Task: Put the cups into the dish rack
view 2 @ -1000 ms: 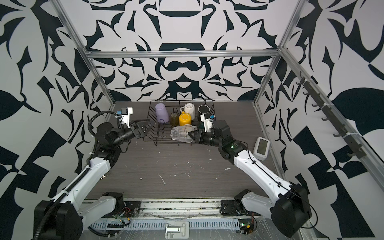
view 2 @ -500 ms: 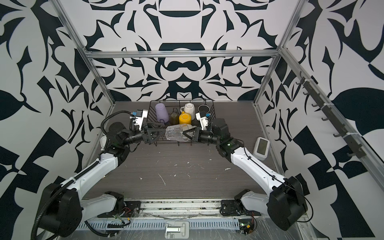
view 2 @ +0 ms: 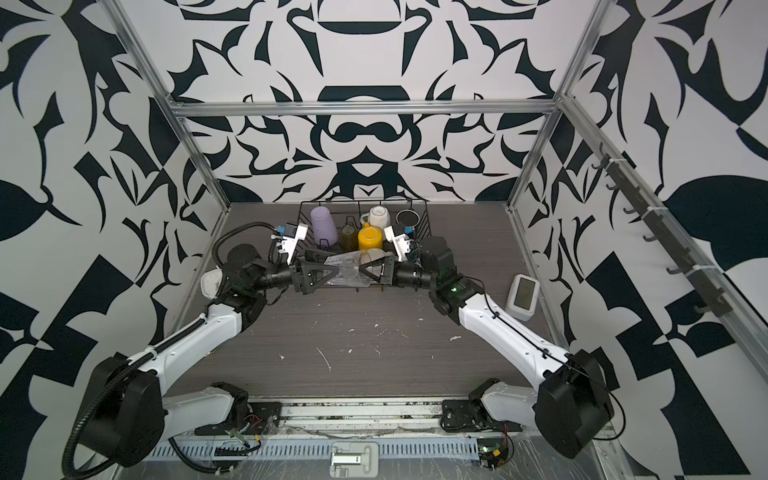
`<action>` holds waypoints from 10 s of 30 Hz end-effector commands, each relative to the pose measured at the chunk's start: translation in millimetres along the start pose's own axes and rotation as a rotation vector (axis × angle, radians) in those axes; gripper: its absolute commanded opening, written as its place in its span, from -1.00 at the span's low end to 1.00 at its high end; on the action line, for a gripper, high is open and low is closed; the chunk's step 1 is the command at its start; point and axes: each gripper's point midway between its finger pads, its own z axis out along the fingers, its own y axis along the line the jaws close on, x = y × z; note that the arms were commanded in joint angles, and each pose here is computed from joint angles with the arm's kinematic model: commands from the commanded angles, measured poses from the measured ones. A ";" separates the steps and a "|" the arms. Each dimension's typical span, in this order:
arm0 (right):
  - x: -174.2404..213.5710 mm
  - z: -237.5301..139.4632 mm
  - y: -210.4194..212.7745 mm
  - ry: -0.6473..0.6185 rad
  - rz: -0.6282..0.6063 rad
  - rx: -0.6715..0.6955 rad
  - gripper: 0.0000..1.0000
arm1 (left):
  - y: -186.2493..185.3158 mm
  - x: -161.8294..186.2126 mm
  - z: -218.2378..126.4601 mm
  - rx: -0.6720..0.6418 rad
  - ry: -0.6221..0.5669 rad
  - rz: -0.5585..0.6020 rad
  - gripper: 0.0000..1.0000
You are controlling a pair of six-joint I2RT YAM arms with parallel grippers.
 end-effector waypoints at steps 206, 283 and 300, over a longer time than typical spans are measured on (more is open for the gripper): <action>-19.3 -120.3 -68.2 -0.355 -0.297 0.688 0.96 | 265.0 61.6 -75.6 -1.301 0.865 -0.295 0.66; -46.7 -207.0 -306.7 -0.528 -0.618 1.367 1.00 | 249.7 59.5 -300.2 -1.718 -0.320 0.265 0.99; -48.3 -208.8 -309.6 -0.522 -0.583 1.339 1.00 | 258.0 58.3 -303.8 -1.747 -0.289 0.230 0.99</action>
